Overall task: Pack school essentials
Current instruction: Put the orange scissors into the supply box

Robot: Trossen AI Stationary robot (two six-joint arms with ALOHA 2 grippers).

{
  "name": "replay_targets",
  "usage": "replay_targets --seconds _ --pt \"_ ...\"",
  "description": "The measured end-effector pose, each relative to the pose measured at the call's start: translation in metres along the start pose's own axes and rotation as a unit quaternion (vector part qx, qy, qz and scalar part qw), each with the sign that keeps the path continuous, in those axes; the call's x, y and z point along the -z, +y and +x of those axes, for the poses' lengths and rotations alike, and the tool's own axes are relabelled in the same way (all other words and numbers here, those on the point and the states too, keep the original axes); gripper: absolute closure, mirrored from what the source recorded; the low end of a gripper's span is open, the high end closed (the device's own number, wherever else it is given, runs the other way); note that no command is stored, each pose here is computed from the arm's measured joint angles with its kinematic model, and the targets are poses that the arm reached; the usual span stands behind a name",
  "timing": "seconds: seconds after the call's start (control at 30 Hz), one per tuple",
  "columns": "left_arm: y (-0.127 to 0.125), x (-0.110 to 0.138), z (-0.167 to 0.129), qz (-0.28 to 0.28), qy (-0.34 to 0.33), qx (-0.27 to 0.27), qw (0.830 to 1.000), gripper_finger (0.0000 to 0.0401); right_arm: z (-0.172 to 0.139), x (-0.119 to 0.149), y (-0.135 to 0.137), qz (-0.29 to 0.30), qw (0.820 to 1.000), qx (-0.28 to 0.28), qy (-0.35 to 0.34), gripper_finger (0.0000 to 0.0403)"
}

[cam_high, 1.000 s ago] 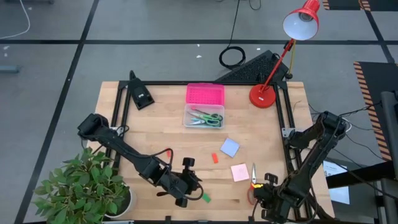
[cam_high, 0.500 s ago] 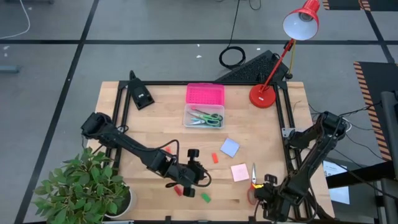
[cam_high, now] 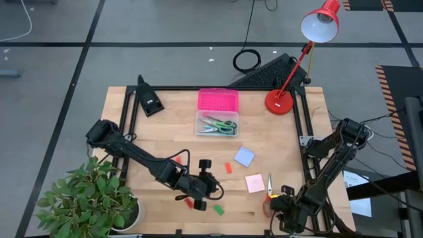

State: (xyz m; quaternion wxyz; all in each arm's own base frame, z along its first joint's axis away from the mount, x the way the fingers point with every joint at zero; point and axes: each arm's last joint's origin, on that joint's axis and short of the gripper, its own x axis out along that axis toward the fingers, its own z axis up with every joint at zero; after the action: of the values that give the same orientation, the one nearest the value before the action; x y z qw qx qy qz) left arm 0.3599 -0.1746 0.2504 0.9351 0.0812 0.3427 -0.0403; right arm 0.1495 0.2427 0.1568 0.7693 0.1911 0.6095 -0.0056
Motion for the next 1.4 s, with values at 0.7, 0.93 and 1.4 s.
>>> replay_targets --seconds 0.7,0.93,1.4 --pt "0.000 0.000 0.000 0.002 0.000 0.000 1.000 0.0299 0.031 0.007 -0.009 -0.030 0.996 0.079 0.037 0.0266" --pt "0.000 0.000 0.000 0.002 0.000 0.000 1.000 0.0299 0.030 0.008 -0.018 -0.022 0.991 0.124 0.046 0.0331" --pt "0.001 0.000 0.001 0.001 0.001 -0.002 1.000 0.0299 0.017 0.003 -0.018 -0.011 0.993 0.105 0.046 0.0380"
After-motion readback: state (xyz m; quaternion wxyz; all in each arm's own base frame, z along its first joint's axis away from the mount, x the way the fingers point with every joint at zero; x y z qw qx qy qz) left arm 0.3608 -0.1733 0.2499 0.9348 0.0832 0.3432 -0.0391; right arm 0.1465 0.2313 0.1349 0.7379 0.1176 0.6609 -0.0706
